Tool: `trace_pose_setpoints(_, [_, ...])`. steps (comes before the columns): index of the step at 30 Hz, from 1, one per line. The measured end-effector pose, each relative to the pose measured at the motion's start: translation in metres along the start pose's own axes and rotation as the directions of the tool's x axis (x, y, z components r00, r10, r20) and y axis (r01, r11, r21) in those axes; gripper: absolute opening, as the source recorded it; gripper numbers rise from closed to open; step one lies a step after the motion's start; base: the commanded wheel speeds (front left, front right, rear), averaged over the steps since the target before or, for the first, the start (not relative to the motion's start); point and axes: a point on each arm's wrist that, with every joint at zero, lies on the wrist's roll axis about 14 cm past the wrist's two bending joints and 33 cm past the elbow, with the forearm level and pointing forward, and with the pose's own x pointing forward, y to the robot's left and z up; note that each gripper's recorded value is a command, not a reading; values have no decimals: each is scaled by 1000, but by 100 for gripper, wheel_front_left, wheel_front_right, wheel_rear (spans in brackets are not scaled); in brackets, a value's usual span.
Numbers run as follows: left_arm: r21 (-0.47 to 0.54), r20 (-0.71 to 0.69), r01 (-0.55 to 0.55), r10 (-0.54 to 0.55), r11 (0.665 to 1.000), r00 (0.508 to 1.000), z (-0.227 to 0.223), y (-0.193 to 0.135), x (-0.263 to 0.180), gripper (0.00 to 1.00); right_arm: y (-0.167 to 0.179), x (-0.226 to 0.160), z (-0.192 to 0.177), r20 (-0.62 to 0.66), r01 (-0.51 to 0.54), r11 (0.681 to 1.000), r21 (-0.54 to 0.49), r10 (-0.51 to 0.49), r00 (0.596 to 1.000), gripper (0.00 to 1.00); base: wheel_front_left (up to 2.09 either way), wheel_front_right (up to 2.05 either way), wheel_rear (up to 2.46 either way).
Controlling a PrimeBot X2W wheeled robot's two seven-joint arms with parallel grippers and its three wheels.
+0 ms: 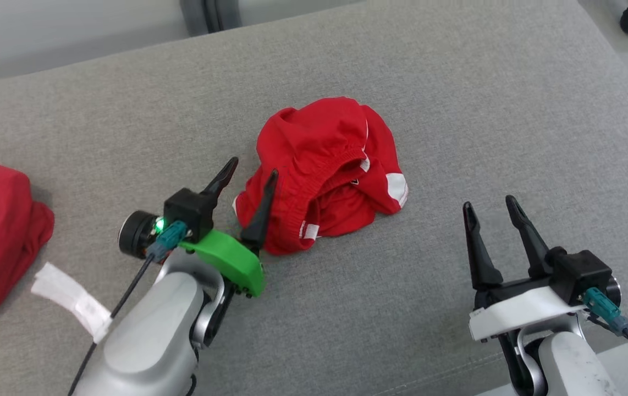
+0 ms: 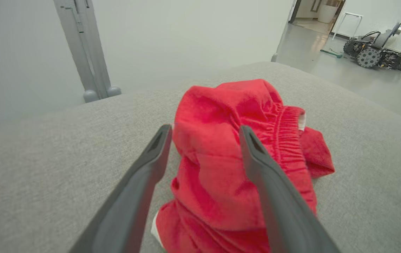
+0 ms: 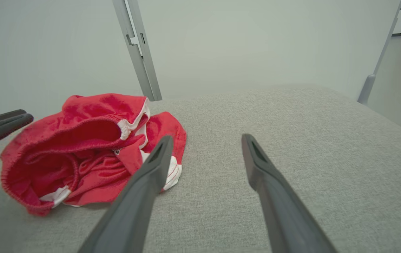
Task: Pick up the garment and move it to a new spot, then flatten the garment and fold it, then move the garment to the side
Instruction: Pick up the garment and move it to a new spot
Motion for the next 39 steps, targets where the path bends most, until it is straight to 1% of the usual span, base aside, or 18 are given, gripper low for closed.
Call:
trace_pose_setpoints(2, [-22,32,-63,64,998,997,6,9,-16,100,7,-2,-1,-1,-20,1000,10,20,1000,100,0,0,0])
trace_pose_setpoints(5, [-66,89,-180,185,982,979,20,28,-46,100,22,-4,1,6,-63,998,24,63,998,100,0,0,0])
trace_pose_setpoints(9, [-72,169,-317,325,946,930,40,52,-94,100,42,-4,11,39,-122,992,35,120,992,100,0,0,0])
trace_pose_setpoints(11, [-63,220,-385,389,921,895,53,61,-119,100,49,-8,13,45,-143,989,38,141,989,100,0,0,0])
trace_pose_setpoints(14, [-29,257,-454,445,891,858,58,66,-152,100,59,-10,19,62,-173,984,39,171,983,100,0,0,0])
trace_pose_setpoints(18, [-16,282,-529,511,849,812,59,69,-190,100,70,-16,23,77,-207,978,38,204,976,100,0,0,0])
trace_pose_setpoints(25, [5,282,-603,577,798,766,49,67,-230,100,79,-29,28,92,-234,972,32,230,969,100,0,0,0])
trace_pose_setpoints(29, [2,275,-605,581,796,766,45,65,-235,100,79,-33,27,89,-234,972,30,230,969,100,0,0,0])
trace_pose_setpoints(34, [11,284,-592,566,806,774,47,62,-232,100,76,-35,27,90,-225,974,30,222,971,100,0,0,0])
trace_pose_setpoints(39, [18,285,-589,560,808,777,48,62,-232,100,73,-35,27,91,-218,975,30,215,972,100,0,0,0])
